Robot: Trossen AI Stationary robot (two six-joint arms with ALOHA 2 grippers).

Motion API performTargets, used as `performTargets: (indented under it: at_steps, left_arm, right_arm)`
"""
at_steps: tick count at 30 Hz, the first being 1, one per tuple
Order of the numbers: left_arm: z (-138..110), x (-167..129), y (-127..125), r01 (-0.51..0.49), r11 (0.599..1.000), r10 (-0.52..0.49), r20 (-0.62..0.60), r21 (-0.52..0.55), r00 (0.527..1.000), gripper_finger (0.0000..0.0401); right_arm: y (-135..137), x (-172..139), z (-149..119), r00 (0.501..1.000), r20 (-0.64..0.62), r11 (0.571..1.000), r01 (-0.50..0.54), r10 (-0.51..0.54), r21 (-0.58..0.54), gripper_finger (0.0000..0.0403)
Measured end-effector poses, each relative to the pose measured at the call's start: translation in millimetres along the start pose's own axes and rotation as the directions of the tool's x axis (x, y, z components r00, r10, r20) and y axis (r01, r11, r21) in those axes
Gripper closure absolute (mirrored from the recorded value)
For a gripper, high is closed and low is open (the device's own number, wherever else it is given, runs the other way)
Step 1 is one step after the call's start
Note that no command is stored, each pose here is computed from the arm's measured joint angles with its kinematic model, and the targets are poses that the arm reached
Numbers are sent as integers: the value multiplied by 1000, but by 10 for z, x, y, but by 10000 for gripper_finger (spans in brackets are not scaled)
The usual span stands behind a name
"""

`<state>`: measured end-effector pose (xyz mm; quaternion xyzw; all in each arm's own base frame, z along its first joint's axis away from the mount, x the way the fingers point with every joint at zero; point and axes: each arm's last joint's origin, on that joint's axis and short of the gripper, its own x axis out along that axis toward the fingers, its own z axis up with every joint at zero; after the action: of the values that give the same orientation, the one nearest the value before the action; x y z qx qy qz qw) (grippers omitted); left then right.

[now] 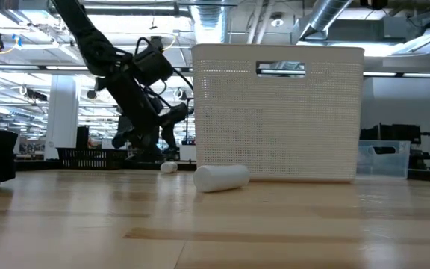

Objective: Pick & place medical supplies in basket/bin
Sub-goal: Put the top white gauze in the transparent bin

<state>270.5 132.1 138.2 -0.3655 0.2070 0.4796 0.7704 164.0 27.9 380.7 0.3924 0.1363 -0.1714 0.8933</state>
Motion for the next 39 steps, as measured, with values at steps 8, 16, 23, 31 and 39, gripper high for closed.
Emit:
performTargets:
  at_steps: [8, 16, 23, 31, 39]
  left_arm:
    - [-92, 186, -11, -61, 997, 65, -74, 53, 995, 227]
    - [-163, 212, 16, -100, 992, 108, -104, 83, 989, 265]
    - [-131, 146, 16, -98, 992, 107, -108, 84, 988, 359]
    - [132, -376, -109, 38, 985, -24, -82, 170, 996, 365]
    - [418, -1377, -129, 230, 923, -255, 43, 308, 966, 373]
  right_arm:
    - [1, -1, 1, 1000, 1, 1000, -1, 1, 2, 267]
    - [4, -2, 1, 1000, 1, 1000, -4, 4, 2, 267]
    - [6, -1, 2, 1000, 3, 1000, -6, 6, 3, 267]
    - [49, -2, 32, 998, 32, 999, -48, 48, -4, 267]
    - [131, -12, 98, 987, 95, 990, -121, 128, -74, 267]
